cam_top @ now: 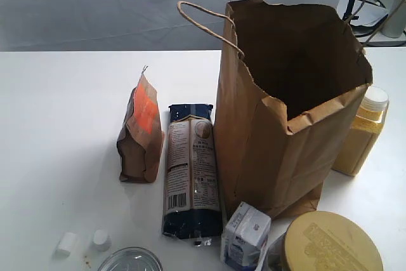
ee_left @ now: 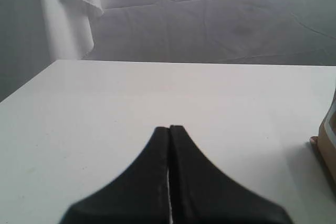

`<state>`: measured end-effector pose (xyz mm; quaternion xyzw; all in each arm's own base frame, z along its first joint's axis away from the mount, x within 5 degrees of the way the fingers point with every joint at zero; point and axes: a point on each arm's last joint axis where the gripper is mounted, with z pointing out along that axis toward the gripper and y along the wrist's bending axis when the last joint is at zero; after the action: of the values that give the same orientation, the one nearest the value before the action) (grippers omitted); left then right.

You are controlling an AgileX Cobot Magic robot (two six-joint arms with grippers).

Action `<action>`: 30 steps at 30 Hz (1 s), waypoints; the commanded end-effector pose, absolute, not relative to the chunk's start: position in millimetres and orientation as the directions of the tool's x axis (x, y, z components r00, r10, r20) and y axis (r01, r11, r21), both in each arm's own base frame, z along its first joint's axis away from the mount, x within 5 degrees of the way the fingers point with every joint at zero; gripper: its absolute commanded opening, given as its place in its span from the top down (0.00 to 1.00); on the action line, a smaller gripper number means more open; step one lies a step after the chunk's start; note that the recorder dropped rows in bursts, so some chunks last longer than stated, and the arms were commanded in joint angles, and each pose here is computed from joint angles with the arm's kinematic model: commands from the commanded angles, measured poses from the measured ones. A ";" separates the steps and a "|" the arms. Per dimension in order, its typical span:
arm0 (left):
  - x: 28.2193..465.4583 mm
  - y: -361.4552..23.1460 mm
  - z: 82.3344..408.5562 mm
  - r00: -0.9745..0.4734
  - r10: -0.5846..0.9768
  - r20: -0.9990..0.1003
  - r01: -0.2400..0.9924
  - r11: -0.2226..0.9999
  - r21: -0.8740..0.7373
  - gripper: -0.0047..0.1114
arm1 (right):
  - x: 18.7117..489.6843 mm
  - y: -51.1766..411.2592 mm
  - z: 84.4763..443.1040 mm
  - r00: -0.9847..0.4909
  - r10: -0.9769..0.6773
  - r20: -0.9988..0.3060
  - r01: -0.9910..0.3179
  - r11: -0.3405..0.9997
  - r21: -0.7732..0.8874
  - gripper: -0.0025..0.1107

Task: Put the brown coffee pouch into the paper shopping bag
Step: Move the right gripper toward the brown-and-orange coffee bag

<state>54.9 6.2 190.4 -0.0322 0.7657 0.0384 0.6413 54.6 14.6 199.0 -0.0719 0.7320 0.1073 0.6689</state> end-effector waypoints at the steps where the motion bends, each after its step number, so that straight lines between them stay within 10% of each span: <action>1: 54.8 6.4 189.7 -0.172 0.001 -0.985 -0.103 0.995 0.019 0.96 | 54.4 14.1 198.3 -0.089 0.040 -0.995 -0.242 0.968 0.060 0.98; 19: 54.8 6.4 189.7 -0.172 0.001 -0.985 -0.103 0.995 0.019 0.96 | 48.7 9.1 247.2 0.099 0.554 -0.827 -0.307 0.807 0.504 0.98; 30: 54.8 6.4 189.7 -0.172 0.001 -0.985 -0.103 0.995 0.019 0.96 | 44.2 46.9 363.6 -0.182 0.299 -0.937 -0.611 0.712 0.346 0.98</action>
<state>54.9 6.2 190.4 -0.0322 0.7657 0.0384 0.6413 41.0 31.6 342.7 -0.0378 0.6669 0.3413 0.6613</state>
